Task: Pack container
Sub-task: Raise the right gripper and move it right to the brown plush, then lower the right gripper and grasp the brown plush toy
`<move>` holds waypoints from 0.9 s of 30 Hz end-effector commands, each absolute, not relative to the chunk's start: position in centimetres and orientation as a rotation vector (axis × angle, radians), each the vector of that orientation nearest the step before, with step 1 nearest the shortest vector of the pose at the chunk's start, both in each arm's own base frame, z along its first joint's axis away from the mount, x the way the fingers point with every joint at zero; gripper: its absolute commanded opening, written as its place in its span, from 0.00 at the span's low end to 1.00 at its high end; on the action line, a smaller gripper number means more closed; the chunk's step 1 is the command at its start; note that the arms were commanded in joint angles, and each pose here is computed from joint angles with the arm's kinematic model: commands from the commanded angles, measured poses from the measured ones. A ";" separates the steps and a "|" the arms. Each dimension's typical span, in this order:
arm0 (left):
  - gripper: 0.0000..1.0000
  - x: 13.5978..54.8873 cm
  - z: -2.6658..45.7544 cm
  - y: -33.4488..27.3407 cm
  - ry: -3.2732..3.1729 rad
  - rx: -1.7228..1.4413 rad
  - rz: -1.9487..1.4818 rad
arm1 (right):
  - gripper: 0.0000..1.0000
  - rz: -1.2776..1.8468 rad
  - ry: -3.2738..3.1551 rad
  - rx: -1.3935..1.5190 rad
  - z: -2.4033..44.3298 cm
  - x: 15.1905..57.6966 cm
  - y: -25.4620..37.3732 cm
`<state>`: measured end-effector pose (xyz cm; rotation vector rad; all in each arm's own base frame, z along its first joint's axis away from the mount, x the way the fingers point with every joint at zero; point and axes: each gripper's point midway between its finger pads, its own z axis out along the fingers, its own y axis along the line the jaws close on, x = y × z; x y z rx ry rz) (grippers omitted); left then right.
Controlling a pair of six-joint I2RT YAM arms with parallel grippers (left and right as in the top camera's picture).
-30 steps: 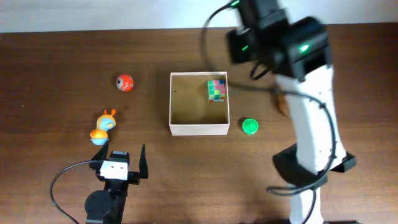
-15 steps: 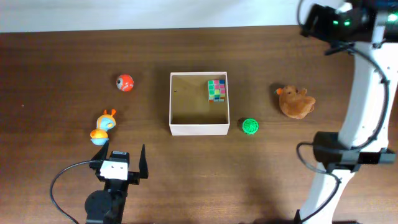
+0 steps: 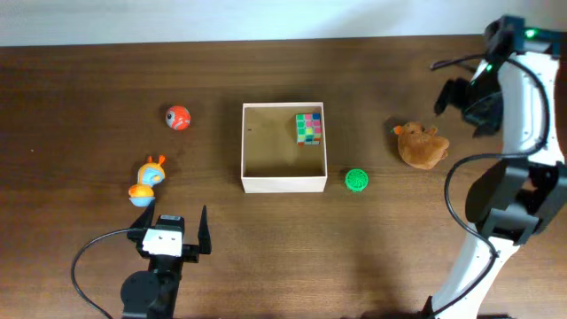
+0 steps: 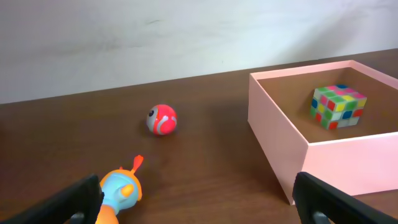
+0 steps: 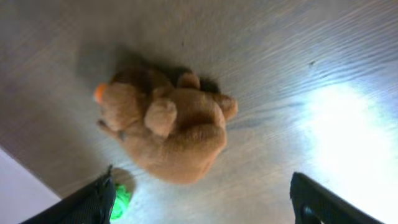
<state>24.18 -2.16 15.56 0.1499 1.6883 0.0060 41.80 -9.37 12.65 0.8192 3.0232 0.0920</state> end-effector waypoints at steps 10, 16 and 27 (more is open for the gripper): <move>0.99 24.2 15.6 -2.0 1.681 0.161 0.024 | 0.85 0.140 3.136 0.612 7.9 41.1 -6.7; 0.99 24.2 15.5 -2.0 1.681 0.161 0.024 | 0.84 0.163 3.128 0.454 5.0 42.0 -5.2; 0.99 24.2 15.5 -2.0 1.681 0.161 0.024 | 0.71 0.189 3.102 0.375 2.0 42.4 -3.7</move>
